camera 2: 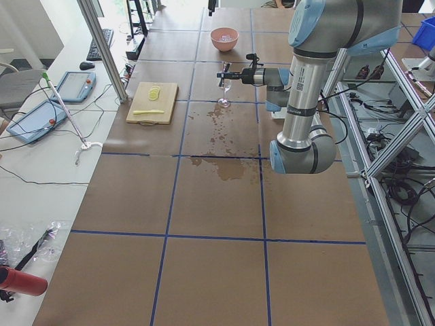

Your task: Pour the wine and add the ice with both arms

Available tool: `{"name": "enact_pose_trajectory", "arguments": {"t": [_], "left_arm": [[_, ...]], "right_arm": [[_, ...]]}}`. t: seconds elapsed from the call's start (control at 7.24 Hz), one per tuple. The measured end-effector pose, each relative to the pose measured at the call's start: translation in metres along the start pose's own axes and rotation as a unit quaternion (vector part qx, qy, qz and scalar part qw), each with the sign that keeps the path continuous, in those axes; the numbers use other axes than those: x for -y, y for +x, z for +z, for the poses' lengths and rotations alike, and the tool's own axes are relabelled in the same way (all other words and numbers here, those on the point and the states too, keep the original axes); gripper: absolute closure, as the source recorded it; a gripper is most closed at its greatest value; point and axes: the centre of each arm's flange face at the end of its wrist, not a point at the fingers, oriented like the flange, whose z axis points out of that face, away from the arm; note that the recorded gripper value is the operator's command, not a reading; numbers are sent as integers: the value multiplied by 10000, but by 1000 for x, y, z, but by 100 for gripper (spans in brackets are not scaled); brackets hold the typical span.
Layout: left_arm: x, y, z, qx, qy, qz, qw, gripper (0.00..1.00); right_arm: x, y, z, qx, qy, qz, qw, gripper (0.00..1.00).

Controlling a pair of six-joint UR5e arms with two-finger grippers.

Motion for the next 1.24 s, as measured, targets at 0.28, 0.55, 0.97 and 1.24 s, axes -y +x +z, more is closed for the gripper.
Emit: {"name": "enact_pose_trajectory", "arguments": {"t": [0.28, 0.55, 0.97, 1.24], "left_arm": [[-6, -9, 8, -42, 1, -348, 9994, 100], [-25, -26, 14, -67, -37, -507, 9987, 100], [-67, -83, 14, -351, 15, -746, 9966, 100], [-85, -134, 4, -534, -20, -833, 9951, 100]], "right_arm": [[0, -1, -1, 1, 13, -11, 10000, 0], [0, -2, -2, 4, 21, -20, 10000, 0], [-6, 1, 7, -103, 67, -102, 9999, 0], [-31, 13, 36, -259, 216, -206, 9992, 0]]}}
